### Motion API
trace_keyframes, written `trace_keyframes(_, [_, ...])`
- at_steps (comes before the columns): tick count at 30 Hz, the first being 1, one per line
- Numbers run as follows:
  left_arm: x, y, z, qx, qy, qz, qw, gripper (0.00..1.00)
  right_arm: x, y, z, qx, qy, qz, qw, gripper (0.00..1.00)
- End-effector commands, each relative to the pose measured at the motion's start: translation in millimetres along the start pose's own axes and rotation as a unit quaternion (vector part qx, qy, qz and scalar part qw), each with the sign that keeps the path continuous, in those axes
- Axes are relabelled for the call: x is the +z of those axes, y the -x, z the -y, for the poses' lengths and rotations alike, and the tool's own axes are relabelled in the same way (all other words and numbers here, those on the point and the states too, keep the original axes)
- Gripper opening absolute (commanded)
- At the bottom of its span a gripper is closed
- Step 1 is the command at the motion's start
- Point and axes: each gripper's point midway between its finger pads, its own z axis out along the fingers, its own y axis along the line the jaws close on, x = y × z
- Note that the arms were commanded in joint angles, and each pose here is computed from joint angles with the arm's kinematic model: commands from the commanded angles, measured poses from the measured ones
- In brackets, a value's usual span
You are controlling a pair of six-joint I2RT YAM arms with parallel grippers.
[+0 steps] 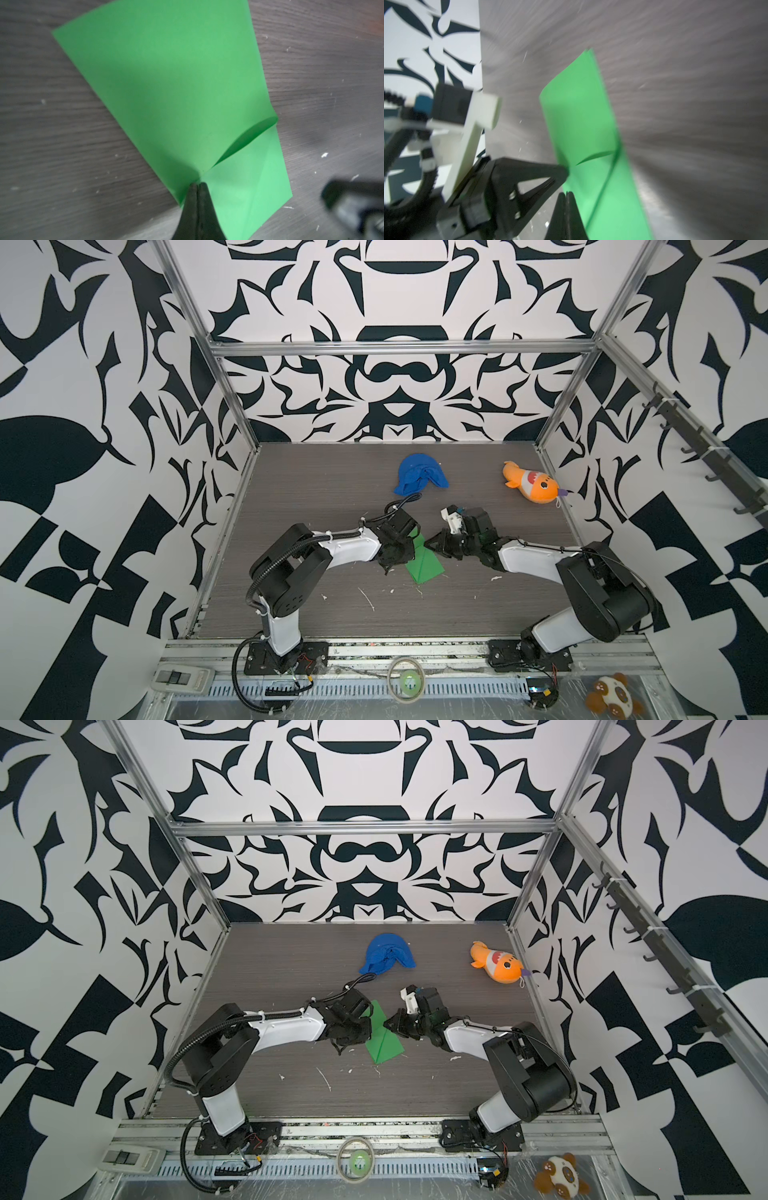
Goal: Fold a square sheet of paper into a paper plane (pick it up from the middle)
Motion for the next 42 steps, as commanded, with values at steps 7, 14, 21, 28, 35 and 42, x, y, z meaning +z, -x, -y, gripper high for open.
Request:
trace_keyframes(7, [12,-17,-31,-0.002,0.058,-0.028,0.998,0.0,15,-33,0,0.018,0.012,-0.05,0.999,0.03])
trace_keyframes(14, [11,-17,-32,-0.003,0.061,-0.027,0.998,0.0,21,-59,23,0.046,-0.002,-0.089,0.995,0.03])
trace_keyframes(21, [12,-18,-34,-0.005,0.065,-0.027,0.998,0.0,13,-68,28,0.05,-0.011,-0.089,0.995,0.03])
trace_keyframes(28, [12,-18,-33,-0.005,0.064,-0.027,0.998,0.0,16,-66,0,0.012,0.009,-0.094,0.995,0.03])
trace_keyframes(35, [11,-17,-33,-0.005,0.064,-0.026,0.998,0.0,26,-72,9,0.021,0.0,-0.105,0.994,0.03])
trace_keyframes(42, [13,-17,-32,-0.003,0.063,-0.028,0.998,0.0,16,-92,27,0.037,-0.018,-0.117,0.992,0.03])
